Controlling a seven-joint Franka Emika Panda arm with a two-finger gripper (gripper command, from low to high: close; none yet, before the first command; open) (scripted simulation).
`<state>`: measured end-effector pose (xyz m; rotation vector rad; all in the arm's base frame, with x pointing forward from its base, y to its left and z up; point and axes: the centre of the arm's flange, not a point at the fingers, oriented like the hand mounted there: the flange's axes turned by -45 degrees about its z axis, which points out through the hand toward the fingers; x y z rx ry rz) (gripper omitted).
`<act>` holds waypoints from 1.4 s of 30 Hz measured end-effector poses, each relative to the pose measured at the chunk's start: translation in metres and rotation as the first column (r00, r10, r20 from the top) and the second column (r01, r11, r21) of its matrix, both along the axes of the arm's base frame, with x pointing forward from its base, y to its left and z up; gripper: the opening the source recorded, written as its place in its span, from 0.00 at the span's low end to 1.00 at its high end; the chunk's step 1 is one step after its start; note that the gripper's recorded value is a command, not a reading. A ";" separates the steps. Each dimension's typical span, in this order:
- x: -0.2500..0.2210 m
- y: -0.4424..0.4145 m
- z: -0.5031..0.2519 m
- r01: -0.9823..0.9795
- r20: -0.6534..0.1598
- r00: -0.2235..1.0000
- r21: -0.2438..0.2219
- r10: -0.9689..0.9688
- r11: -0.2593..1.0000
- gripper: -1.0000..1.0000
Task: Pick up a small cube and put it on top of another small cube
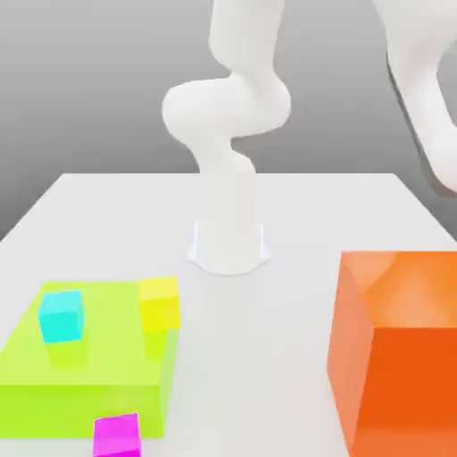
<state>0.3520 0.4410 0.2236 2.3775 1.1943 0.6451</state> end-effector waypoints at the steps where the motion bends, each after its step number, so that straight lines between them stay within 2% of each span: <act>1: 0.013 -0.006 0.002 0.014 0.016 1.000 -0.011 -0.013 1.000 0.00; 13: 0.158 -0.102 0.049 0.211 0.224 0.958 -0.130 -0.179 0.969 0.00; 15: 0.174 -0.135 0.061 0.328 0.221 0.926 -0.074 -0.305 0.942 0.00; 18: 0.189 -0.192 0.077 0.537 0.177 0.826 0.045 -0.536 0.842 0.00; 21: 0.195 -0.251 0.093 0.723 0.108 0.665 0.157 -0.739 0.673 0.00; 24: 0.195 -0.308 0.107 0.858 0.021 0.459 0.248 -0.888 0.449 0.00; 27: 0.189 -0.373 0.120 0.933 -0.077 0.206 0.315 -0.975 0.173 0.00; 29: 0.179 -0.400 0.127 0.940 -0.145 0.057 0.342 -0.988 0.004 0.00; 32: 0.160 -0.428 0.134 0.905 -0.242 -0.144 0.361 -0.960 -0.227 0.00; 35: 0.138 -0.450 0.140 0.825 -0.329 -0.328 0.358 -0.886 -0.438 0.00; 42: 0.085 -0.494 0.148 0.486 -0.479 -0.671 0.292 -0.566 -0.824 0.00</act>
